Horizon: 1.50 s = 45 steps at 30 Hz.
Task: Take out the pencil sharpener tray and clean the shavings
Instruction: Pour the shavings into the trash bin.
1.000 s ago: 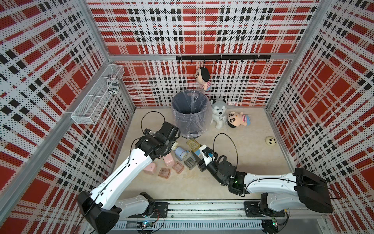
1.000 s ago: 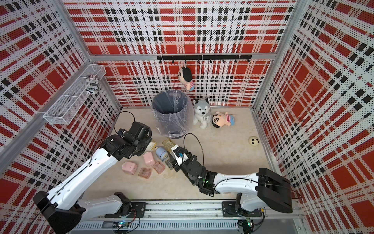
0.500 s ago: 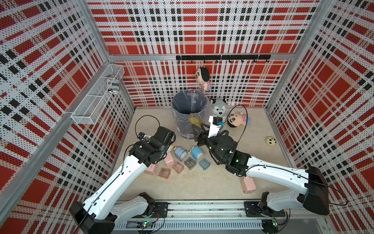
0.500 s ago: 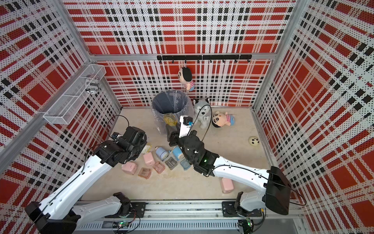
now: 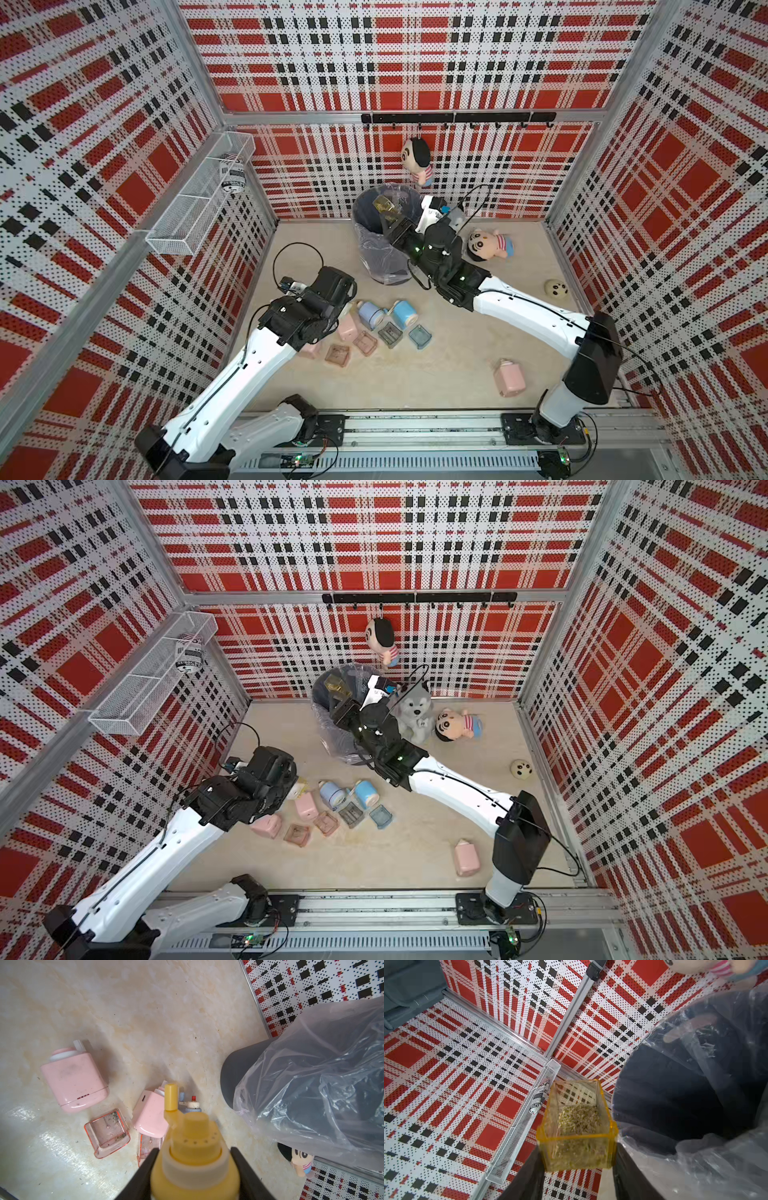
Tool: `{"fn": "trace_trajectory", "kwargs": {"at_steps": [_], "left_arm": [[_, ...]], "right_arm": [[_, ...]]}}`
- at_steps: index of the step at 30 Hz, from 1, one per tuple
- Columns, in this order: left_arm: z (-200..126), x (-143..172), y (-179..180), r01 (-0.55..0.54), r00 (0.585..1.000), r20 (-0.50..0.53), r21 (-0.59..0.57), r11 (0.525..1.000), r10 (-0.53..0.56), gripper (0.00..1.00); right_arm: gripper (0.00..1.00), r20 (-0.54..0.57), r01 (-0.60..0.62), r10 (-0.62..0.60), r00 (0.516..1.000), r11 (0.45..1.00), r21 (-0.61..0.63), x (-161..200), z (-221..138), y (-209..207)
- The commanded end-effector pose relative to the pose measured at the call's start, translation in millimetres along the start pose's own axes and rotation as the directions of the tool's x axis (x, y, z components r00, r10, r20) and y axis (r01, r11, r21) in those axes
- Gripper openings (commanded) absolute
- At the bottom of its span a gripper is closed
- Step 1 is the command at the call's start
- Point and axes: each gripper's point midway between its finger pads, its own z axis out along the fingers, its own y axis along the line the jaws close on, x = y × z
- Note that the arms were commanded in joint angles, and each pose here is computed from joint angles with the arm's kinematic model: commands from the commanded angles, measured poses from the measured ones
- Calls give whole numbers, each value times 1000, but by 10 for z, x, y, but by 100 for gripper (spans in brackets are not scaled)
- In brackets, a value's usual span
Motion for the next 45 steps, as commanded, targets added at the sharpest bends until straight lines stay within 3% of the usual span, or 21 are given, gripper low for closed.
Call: {"fn": "trace_trajectory", "kwargs": {"at_steps": [1, 6, 11, 24, 35, 45], "left_arm": [[-30, 24, 0, -15, 1000, 7, 23, 1000, 15, 34], [-68, 80, 2, -13, 1000, -2, 42, 999, 13, 34], [-118, 86, -10, -6, 1000, -5, 63, 998, 7, 34], [-144, 81, 71, -12, 1000, -1, 33, 999, 12, 35], [-127, 103, 87, -13, 1000, -7, 25, 1000, 13, 35], [-110, 187, 79, -13, 1000, -16, 27, 1000, 14, 35]], "right_arm": [[44, -40, -184, 185, 982, 982, 40, 78, 117, -41], [46, 34, -363, 362, 932, 928, 81, -10, 207, -109], [44, 45, -546, 544, 838, 833, 93, -10, 361, -127], [41, 128, -768, 758, 640, 631, 106, 2, 536, -288], [44, 152, -817, 805, 573, 576, 35, -265, 508, -24], [47, 201, -843, 820, 536, 531, 83, -132, 471, -519]]}}
